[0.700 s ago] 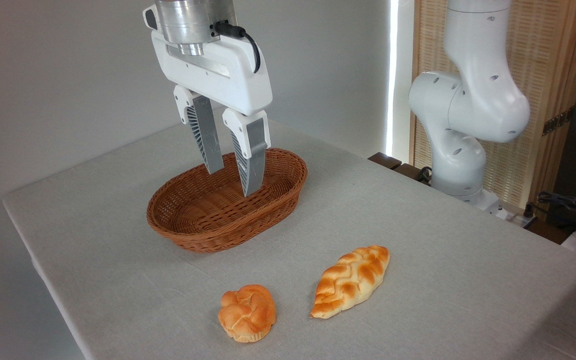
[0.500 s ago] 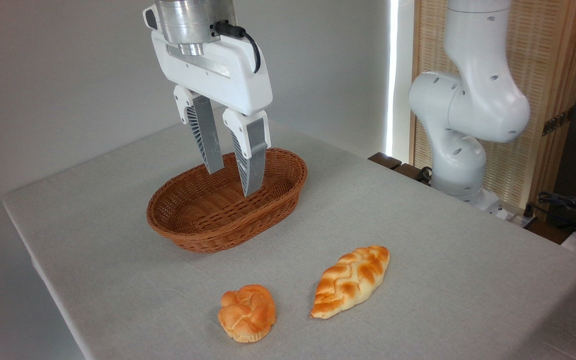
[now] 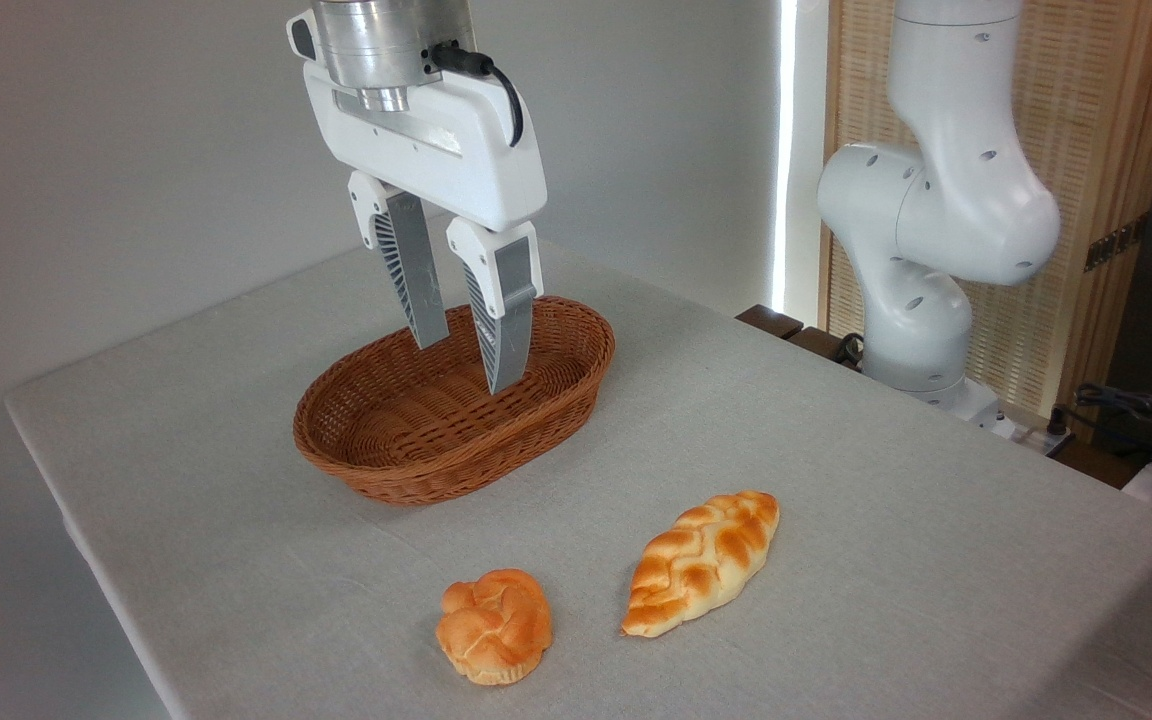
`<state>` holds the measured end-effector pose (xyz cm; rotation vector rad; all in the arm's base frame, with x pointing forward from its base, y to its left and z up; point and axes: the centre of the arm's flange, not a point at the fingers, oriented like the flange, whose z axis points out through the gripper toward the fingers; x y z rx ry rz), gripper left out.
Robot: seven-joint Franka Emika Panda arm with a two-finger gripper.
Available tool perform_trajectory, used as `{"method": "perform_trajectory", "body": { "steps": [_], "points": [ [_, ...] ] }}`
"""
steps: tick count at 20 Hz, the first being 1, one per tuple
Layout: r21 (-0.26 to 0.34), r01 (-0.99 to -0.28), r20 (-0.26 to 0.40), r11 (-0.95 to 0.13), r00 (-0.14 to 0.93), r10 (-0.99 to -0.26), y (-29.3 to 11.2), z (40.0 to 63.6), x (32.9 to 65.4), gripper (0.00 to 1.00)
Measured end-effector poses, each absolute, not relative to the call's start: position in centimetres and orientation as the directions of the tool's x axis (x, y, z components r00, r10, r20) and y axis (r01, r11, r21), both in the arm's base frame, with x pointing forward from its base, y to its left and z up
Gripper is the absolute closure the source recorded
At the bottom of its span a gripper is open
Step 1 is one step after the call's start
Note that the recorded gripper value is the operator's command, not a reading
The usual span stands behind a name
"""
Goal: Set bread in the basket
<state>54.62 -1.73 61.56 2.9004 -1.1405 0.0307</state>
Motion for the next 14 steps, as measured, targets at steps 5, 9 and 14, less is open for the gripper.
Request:
{"method": "perform_trajectory", "body": {
  "steps": [5,9,14],
  "points": [
    [0.016,-0.681,0.027,-0.732,0.733,-0.68,-1.68,61.56,54.62,0.0],
    [0.015,-0.68,0.028,-0.733,0.733,-0.68,-1.67,61.64,54.58,0.0],
    [0.014,-0.673,0.031,-0.739,0.739,-0.673,-1.11,61.8,54.49,0.0]
  ]
}}
